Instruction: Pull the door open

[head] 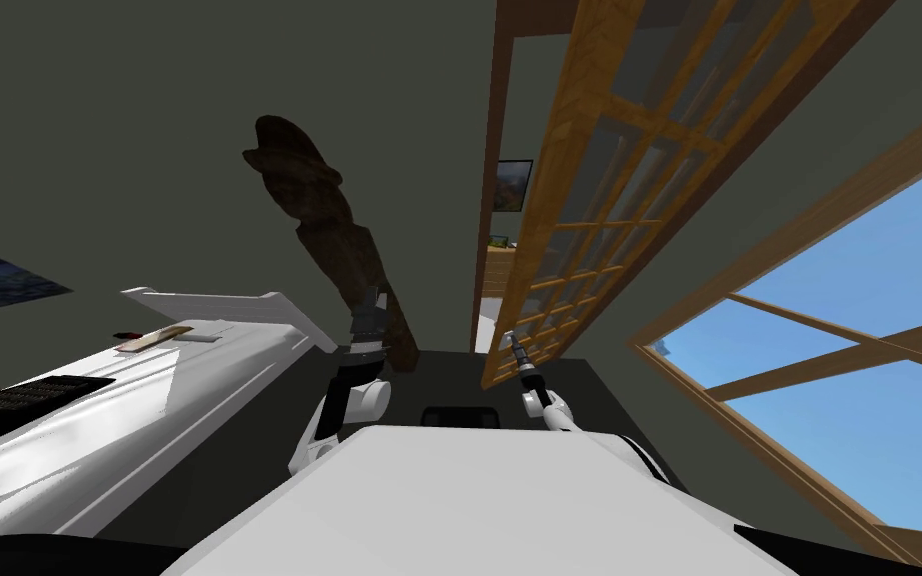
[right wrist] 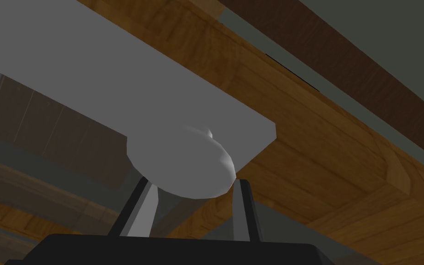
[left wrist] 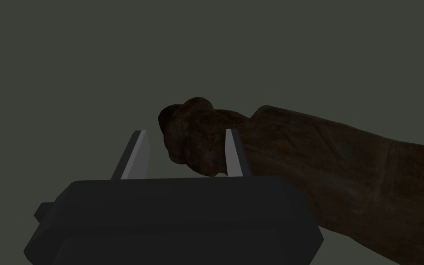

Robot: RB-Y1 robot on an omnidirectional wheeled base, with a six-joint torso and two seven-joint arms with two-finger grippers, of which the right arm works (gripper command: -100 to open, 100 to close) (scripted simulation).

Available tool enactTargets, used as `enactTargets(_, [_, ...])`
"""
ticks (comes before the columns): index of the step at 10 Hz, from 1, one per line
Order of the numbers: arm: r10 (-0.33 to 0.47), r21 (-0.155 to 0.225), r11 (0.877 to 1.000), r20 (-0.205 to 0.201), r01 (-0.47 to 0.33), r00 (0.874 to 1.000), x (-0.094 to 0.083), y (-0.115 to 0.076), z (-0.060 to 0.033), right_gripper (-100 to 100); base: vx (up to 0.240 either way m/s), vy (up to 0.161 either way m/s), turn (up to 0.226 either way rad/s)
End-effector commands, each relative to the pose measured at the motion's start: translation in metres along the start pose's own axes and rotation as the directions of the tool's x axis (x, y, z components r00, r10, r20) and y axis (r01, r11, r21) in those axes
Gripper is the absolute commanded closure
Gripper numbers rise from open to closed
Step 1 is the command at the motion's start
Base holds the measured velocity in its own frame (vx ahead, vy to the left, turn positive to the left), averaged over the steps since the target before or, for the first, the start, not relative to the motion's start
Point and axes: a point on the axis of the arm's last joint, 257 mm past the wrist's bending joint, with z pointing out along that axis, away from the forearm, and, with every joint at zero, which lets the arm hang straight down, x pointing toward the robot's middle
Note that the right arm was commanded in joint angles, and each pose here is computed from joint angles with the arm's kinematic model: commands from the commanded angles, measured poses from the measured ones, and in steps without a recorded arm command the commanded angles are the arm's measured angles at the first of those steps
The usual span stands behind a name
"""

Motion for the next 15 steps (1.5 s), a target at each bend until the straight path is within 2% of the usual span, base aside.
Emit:
enactTargets(1, [0.023, 0.035, 0.999, -0.040, -0.022, 0.999, 0.027, -0.006, -0.0128, 100, 0.007, -0.005, -0.004])
enactTargets(4, [0.033, 0.050, 0.998, -0.057, -0.030, 0.998, 0.036, -0.012, -0.0174, 100, 0.007, -0.004, -0.002])
enactTargets(5, [0.028, 0.054, 0.998, -0.050, -0.025, 0.998, 0.032, -0.013, -0.0183, 100, -0.007, 0.004, 0.006])
enactTargets(6, [0.020, 0.019, 1.000, -0.033, -0.020, 0.999, 0.024, 0.000, -0.0091, 100, -0.010, 0.010, -0.007])
enactTargets(7, [0.037, 0.019, 0.999, 0.002, -0.037, 0.999, 0.002, -0.004, -0.0043, 100, -0.029, -0.031, 0.052])
enactTargets(9, [0.078, 0.022, 0.997, 0.009, -0.078, 0.997, 0.000, -0.006, -0.0048, 100, -0.038, -0.052, 0.113])
enactTargets(11, [0.133, 0.025, 0.991, 0.018, -0.134, 0.991, -0.003, -0.007, -0.0057, 100, -0.051, -0.053, 0.147])
enactTargets(12, [0.133, 0.025, 0.991, 0.018, -0.134, 0.991, -0.003, -0.007, -0.0057, 100, -0.033, -0.032, 0.048])
enactTargets(15, [0.228, 0.029, 0.973, 0.037, -0.230, 0.973, -0.008, -0.011, -0.0073, 100, -0.053, -0.041, 0.150])
